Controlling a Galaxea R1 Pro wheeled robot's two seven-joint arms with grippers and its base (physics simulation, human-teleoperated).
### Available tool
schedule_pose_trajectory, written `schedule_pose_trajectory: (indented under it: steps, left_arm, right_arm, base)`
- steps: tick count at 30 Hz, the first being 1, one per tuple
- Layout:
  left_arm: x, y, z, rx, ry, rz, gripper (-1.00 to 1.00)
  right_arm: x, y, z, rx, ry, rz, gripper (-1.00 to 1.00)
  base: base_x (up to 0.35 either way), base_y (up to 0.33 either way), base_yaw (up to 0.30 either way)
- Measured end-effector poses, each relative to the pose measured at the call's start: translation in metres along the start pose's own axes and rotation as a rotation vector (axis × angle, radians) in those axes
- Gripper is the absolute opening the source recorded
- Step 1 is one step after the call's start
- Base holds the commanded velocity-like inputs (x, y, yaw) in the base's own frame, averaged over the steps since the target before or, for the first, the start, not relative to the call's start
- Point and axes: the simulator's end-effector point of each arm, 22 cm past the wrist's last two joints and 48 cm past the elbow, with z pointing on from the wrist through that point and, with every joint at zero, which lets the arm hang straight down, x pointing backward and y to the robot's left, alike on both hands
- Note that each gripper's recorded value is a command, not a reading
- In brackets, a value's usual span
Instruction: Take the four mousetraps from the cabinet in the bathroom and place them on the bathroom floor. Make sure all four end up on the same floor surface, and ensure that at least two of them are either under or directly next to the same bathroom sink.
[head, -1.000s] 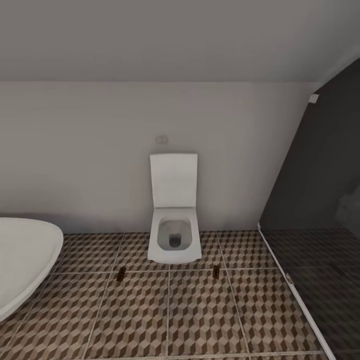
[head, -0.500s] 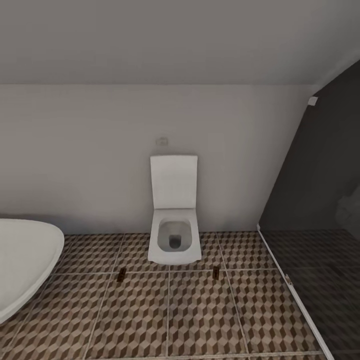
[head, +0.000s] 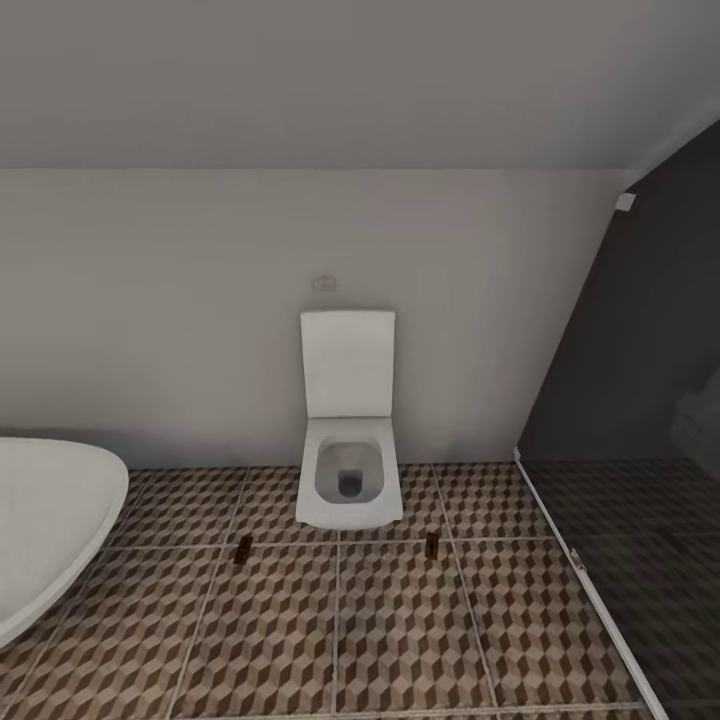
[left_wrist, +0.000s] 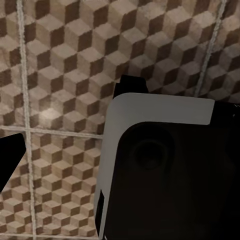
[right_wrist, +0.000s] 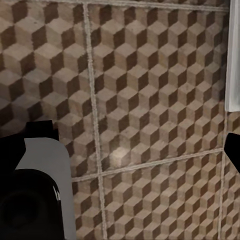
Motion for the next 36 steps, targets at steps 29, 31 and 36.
schedule_pose_trajectory:
  steps: [29, 31, 36]
  left_arm:
    - [-0.0009, 0.0014, 0.0, -0.003, -0.002, 0.001, 1.0]
    - [-0.001, 0.0014, 0.0, -0.003, -0.003, 0.001, 1.0]
    - [-0.0009, 0.0012, 0.0, -0.003, -0.002, 0.001, 1.0]
  right_arm:
    - [0.0003, 0.0023, -0.0005, -0.003, 0.001, 0.002, 1.0]
    - [0.0003, 0.0023, -0.0005, -0.003, 0.001, 0.002, 1.0]
    - [0.0004, 0.0024, -0.0006, -0.003, 0.001, 0.002, 1.0]
  base:
    - [0.0, 0.0, 0.0]
    - [0.0, 0.0, 0.0]
    - [0.0, 0.0, 0.0]
